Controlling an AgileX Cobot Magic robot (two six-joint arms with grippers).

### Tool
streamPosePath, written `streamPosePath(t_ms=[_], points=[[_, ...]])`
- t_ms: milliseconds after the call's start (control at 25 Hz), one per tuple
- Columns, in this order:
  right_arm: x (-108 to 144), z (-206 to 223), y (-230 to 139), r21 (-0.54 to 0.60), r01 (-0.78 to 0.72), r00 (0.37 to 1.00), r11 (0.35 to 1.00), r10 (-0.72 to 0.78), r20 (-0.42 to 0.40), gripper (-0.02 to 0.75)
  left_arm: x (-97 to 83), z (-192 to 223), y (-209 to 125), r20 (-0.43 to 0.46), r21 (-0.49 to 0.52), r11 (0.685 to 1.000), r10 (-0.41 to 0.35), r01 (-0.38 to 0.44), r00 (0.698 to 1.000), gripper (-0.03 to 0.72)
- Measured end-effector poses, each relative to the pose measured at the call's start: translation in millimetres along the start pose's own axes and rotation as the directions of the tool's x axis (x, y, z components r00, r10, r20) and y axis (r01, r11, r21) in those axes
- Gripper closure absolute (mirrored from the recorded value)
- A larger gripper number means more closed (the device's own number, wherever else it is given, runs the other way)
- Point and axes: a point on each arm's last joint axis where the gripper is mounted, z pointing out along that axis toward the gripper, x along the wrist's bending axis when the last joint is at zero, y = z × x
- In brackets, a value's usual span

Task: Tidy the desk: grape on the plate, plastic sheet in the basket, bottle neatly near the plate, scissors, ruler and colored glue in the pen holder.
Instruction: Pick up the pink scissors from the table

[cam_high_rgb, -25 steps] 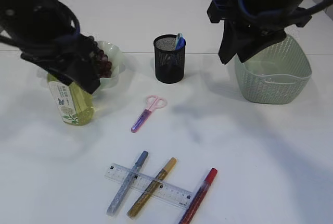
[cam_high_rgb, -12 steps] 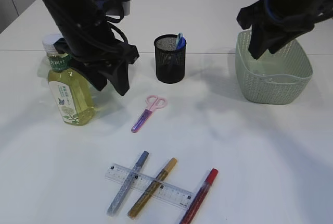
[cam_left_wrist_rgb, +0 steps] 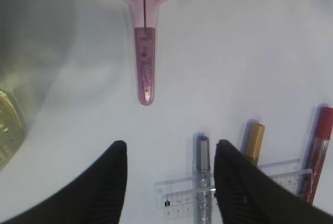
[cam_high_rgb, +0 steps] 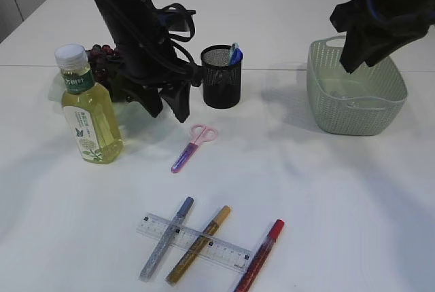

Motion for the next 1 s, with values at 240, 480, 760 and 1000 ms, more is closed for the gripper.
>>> streamPosePath(t_ms=[240,480,760,1000], points=[[0.0,0.0,0.0,0.000,0.053,0.999,0.999,-0.053,0.000,0.444,1.4,21.0,12.3,-0.004,0.012,1.000,-0.004,0.005,1.000,0.294],[0.0,0.0,0.0,0.000,0.067,0.998,0.998,-0.067,0.000,0.444,-8.9,45.2,21.6,-0.015,0.028,1.000,0.010,-0.010,1.000,0.294],[0.0,0.0,0.0,0.000,0.076,0.997,0.997,-0.076,0.000,0.444,-6.6,68.5,27.6,-0.034,0.050,0.999,0.011,-0.009,0.999,0.294],[0.0,0.0,0.0,0.000,0.080,0.997,0.997,-0.080,0.000,0.444,-1.2,87.5,26.2,-0.062,0.088,0.996,0.016,-0.011,0.998,0.294]])
